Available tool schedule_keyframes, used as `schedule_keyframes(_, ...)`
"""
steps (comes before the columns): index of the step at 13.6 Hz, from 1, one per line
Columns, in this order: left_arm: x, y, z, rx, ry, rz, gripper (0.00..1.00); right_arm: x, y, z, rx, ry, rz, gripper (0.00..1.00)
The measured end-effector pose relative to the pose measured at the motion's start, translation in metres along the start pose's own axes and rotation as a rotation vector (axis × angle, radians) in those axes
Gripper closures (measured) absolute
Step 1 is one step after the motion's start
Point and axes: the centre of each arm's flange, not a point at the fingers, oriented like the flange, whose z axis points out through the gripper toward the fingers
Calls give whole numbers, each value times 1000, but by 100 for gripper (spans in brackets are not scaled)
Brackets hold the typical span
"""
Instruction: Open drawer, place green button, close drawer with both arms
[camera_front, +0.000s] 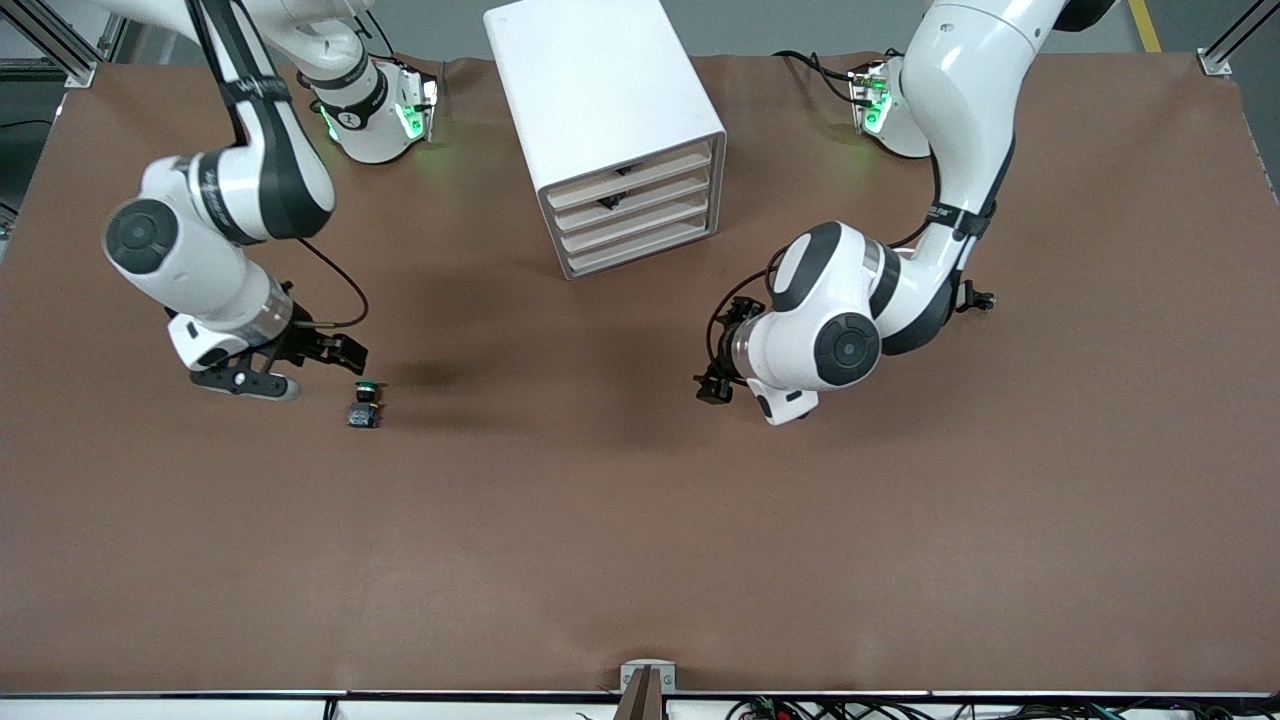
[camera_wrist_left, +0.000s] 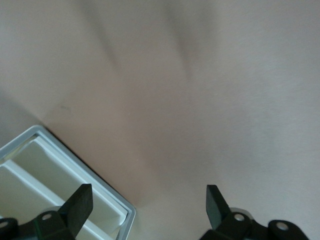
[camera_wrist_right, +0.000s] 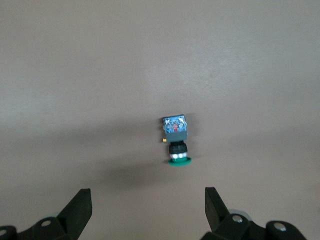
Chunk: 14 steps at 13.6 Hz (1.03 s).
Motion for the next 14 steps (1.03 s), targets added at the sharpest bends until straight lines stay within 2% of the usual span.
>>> schedule_keyframes(4,-6,-4,38,131,-154,-101,0,10,3,76,-21,28,-13,0)
schedule_keyframes(8,-10,-15,84,313,-183,-251,0,12,9,116,-45,35,-34,0)
schedule_keyframes(11,-9,-17,125,437,-255,-431,0,13,17,128,-58,44,-43,0)
schedule_keyframes(14,-13,-25,184,536,-237,-540,0,15,26,139,-61,46,-33,0)
